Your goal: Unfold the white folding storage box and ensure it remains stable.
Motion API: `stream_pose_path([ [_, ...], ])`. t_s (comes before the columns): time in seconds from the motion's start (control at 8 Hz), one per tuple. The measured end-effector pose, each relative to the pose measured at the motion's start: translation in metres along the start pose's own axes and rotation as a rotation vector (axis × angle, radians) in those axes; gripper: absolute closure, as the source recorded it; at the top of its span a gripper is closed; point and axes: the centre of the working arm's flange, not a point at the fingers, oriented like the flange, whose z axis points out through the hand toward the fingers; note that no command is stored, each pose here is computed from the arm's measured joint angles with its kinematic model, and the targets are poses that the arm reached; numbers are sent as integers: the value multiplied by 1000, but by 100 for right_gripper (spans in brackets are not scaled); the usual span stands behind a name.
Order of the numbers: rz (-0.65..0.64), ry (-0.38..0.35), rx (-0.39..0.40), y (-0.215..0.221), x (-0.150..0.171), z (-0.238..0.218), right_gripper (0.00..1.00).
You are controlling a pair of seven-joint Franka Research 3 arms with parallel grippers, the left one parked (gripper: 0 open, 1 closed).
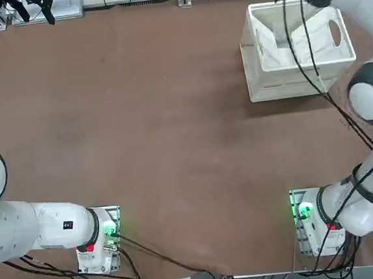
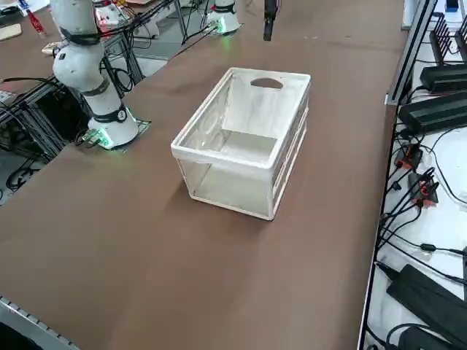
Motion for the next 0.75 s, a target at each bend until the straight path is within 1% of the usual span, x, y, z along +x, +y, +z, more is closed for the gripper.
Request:
stream_pose_path([
  [0.12, -12, -2, 60, 16, -1, 25, 59],
  [0.25, -13, -3, 120, 28, -2, 48, 79],
  [0.5, -8, 14, 260, 45, 1, 90, 89],
  [0.62, -2, 20, 332, 56, 1, 111, 90],
  [0.75, 10, 24, 397, 68, -1, 130, 96],
])
